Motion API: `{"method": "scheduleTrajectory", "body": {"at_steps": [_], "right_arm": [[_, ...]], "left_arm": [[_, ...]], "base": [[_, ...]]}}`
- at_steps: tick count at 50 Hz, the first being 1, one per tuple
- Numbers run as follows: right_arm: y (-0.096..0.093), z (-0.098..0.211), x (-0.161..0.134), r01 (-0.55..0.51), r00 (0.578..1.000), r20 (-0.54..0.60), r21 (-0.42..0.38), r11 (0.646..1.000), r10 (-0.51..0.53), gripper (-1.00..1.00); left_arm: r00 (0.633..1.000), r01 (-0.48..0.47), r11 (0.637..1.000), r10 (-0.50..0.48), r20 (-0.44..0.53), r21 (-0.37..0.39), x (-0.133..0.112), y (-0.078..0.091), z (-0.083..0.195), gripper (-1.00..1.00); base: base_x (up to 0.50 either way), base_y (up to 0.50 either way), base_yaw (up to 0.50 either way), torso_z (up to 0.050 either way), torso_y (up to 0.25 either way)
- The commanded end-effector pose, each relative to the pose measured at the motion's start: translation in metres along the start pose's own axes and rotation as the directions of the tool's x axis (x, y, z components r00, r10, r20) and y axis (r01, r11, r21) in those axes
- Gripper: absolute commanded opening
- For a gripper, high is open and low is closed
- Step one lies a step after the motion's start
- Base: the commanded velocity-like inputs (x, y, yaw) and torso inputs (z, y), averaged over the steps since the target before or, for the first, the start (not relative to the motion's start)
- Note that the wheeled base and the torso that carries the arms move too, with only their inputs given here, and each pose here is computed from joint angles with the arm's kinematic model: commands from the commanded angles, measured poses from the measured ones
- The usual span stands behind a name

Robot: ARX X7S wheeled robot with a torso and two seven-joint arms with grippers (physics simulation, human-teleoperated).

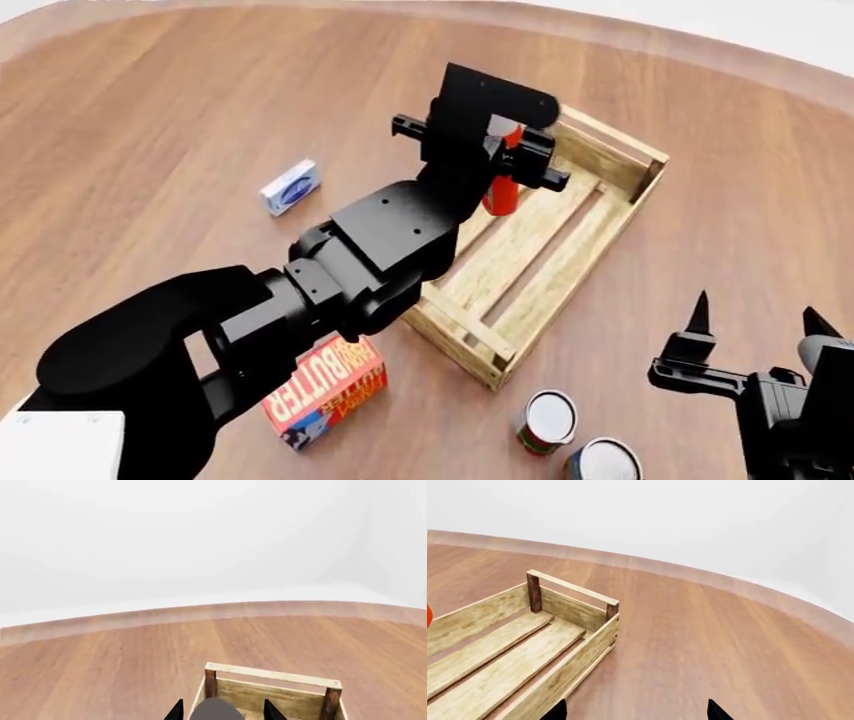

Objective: Pick up the ketchup, and put it in the wooden tray.

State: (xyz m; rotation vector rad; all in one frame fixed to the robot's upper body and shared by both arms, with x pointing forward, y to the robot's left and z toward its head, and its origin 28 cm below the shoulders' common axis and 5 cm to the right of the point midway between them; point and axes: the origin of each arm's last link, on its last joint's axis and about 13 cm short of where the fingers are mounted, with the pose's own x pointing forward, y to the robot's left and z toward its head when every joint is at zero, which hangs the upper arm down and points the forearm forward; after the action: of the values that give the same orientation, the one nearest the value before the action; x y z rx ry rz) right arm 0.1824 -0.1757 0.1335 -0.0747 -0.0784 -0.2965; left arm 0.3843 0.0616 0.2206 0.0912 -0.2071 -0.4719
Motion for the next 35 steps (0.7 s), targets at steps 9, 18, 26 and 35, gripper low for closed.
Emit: {"method": "scheduleTrajectory", "body": {"at_steps": [9,18,26,35], "right_arm": [[0.0,0.0,0.0,0.004,1.0,0.006,0.002,1.0,-0.004,1.0],[0.0,0.0,0.0,0.007,1.0,0.01,0.003,1.0,-0.007,1.0],[0.0,0.0,0.0,0.015,1.0,0.012,0.004,1.0,-0.015,1.0],[0.0,0.0,0.0,0.032,0.999,0.009,0.006,0.999,-0.032,1.0]], "left_arm": [[0.999,0.012,1.0,-0.012,0.031,0.002,0.002,-0.001,0.011,-1.0],[0.999,0.005,1.0,-0.006,0.035,0.008,0.002,-0.001,0.01,-1.0],[1.0,0.003,1.0,-0.003,0.019,0.021,0.0,-0.002,0.002,-1.0],[1.0,0.0,0.999,0.001,-0.004,0.043,-0.003,-0.003,-0.008,-1.0]], "base": [[0.0,0.0,0.0,0.0,-0.099],[0.0,0.0,0.0,0.0,-0.006],[0.0,0.0,0.0,0.0,0.0],[0.0,0.0,0.0,0.0,0.0]]}}
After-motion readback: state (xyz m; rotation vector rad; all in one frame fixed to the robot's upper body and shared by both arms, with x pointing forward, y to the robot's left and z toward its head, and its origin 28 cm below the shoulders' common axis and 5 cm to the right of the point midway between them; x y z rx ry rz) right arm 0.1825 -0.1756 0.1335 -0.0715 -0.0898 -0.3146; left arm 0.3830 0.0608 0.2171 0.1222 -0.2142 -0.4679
